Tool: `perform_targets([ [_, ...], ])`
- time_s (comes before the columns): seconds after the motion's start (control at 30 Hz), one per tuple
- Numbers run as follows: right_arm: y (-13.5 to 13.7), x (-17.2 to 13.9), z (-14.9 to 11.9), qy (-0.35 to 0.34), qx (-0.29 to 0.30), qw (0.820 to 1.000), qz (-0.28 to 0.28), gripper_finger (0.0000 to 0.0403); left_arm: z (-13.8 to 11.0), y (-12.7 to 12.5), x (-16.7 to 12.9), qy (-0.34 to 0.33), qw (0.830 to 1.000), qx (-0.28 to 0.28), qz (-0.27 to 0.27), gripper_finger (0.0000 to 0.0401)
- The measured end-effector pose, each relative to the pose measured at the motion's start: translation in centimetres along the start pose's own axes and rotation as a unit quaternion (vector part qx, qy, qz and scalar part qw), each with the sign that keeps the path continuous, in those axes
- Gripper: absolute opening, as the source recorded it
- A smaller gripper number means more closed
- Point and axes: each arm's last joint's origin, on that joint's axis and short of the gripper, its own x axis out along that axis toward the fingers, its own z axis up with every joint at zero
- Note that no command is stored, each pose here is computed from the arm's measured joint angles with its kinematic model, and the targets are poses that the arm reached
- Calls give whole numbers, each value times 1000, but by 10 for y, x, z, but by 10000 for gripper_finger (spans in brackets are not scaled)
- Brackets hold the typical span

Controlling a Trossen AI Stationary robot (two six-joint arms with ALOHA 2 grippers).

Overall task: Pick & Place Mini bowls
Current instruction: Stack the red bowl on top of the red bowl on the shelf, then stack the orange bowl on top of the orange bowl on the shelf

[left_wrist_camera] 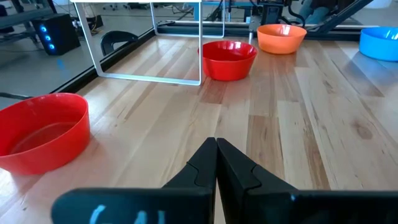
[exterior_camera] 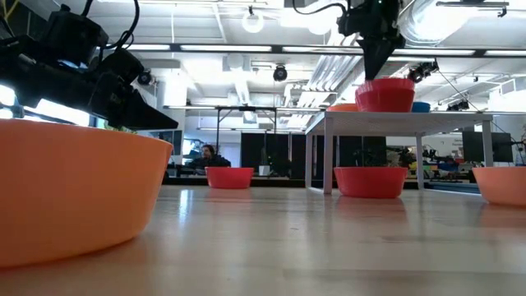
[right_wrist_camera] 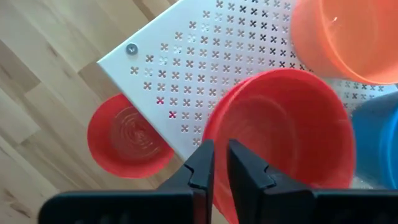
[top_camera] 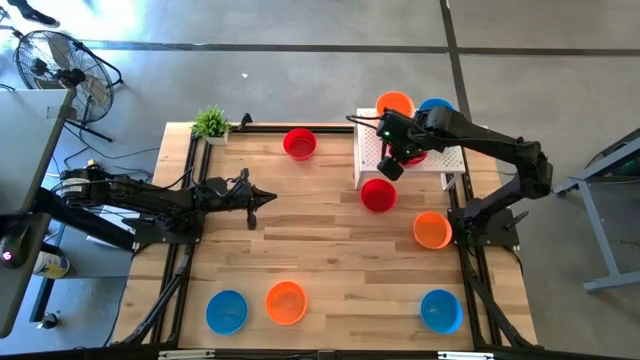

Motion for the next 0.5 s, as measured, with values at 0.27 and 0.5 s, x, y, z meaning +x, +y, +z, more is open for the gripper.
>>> perform_targets([
  [0.27,0,0,-1,3,-6,1000,-1,75,0,0,0,0,1000,0,0,1],
  [0.5,16,-24,-12,-54,-73,996,25,67,0,0,0,0,1000,0,0,1],
])
